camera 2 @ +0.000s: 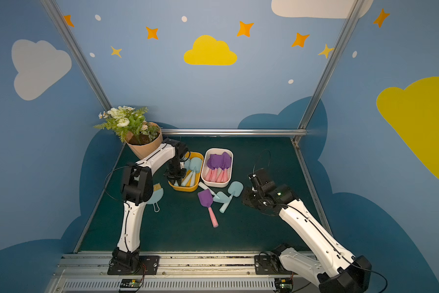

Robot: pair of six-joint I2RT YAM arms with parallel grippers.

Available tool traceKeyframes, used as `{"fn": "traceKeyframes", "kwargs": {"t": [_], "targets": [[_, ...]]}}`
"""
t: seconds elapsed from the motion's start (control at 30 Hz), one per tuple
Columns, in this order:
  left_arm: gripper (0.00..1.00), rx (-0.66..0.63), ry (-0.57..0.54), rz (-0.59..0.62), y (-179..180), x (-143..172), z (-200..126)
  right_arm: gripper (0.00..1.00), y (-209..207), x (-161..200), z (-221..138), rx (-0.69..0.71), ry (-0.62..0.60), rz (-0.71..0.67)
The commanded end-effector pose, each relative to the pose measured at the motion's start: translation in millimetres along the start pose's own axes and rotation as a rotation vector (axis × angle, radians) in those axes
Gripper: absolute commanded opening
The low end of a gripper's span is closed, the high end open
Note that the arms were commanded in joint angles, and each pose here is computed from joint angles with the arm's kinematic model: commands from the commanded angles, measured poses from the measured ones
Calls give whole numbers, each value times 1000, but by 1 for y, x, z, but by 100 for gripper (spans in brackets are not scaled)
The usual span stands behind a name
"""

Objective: Sort the small shovels by color and place them into the storage box
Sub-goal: Place the shovel in the storage box.

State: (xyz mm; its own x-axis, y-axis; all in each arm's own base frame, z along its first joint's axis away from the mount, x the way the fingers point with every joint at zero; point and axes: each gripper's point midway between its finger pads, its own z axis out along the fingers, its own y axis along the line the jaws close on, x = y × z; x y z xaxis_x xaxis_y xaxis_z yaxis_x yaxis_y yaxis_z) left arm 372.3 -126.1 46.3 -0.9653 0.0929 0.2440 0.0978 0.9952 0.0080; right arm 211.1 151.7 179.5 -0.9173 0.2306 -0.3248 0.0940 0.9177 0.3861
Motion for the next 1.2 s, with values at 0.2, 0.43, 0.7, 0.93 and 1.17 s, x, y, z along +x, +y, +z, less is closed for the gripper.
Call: {"fn": "traceKeyframes", "kwargs": {"t": [0.2, 0.43, 0.7, 0.93, 1.17], "targets": [[6, 14, -19, 10, -1, -7, -6, 40, -1, 0, 4, 8, 1, -15], [9, 15, -9, 13, -2, -8, -5, 40, -3, 0, 3, 14, 0, -17], [11, 12, 2, 14, -1, -6, -3, 40, -2, 1, 4, 13, 1, -16], [16, 9, 5, 13, -1, -5, -3, 40, -3, 1, 3, 14, -1, -15], [23, 11, -4, 13, -1, -5, -7, 40, -4, 1, 4, 19, 0, -17]]}}
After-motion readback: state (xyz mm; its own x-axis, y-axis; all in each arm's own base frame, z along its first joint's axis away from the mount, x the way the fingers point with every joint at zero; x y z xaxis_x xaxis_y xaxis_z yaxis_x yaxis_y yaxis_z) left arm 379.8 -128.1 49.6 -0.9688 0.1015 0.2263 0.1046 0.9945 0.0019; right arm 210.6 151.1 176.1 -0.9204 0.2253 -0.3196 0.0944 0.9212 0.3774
